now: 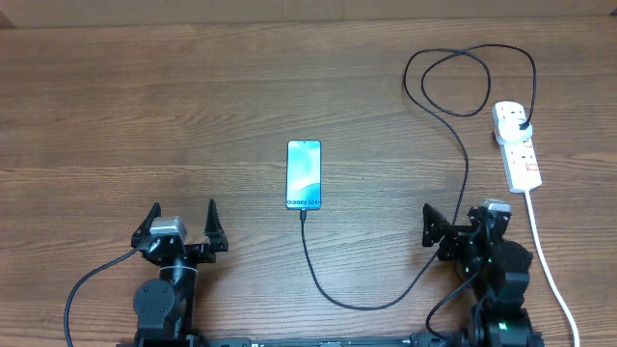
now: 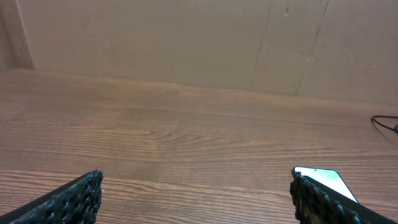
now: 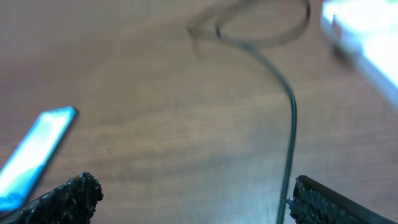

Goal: Plug charger to phone and switch on socket

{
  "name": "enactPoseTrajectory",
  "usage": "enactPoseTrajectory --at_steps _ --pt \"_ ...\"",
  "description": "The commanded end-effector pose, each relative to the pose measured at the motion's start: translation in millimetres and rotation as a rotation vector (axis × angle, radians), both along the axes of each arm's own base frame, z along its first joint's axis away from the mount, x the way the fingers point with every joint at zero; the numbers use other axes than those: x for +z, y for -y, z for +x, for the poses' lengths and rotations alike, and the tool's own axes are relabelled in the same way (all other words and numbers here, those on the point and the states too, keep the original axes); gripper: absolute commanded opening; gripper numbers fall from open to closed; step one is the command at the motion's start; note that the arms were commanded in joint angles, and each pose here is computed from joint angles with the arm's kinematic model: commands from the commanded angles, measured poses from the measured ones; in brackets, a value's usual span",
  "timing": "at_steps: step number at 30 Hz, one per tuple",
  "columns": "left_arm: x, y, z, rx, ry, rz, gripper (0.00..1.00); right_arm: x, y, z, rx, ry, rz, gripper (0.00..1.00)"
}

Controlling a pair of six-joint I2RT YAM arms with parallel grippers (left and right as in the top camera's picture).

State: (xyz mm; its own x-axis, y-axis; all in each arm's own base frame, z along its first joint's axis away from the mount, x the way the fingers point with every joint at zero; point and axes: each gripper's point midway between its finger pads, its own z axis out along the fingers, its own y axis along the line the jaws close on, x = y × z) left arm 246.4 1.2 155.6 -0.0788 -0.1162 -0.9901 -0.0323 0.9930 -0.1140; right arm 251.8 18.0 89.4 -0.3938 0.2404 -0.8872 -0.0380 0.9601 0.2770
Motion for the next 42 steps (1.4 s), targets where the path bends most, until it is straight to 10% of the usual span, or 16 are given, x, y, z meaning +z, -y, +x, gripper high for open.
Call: enactPoseTrajectory --at_steps 1,12,42 --pt "1 -1 0 -0.001 0.008 0.018 0.99 22 -6 0 0.041 0.112 -0.025 1.0" --pt "1 -1 0 -0.001 0.008 0.018 1.0 86 -20 -11 0.153 0.432 -0.235 1.0" --pt "1 -1 0 -0.001 0.008 0.018 1.0 87 -19 -11 0.153 0.435 -0.254 1.0"
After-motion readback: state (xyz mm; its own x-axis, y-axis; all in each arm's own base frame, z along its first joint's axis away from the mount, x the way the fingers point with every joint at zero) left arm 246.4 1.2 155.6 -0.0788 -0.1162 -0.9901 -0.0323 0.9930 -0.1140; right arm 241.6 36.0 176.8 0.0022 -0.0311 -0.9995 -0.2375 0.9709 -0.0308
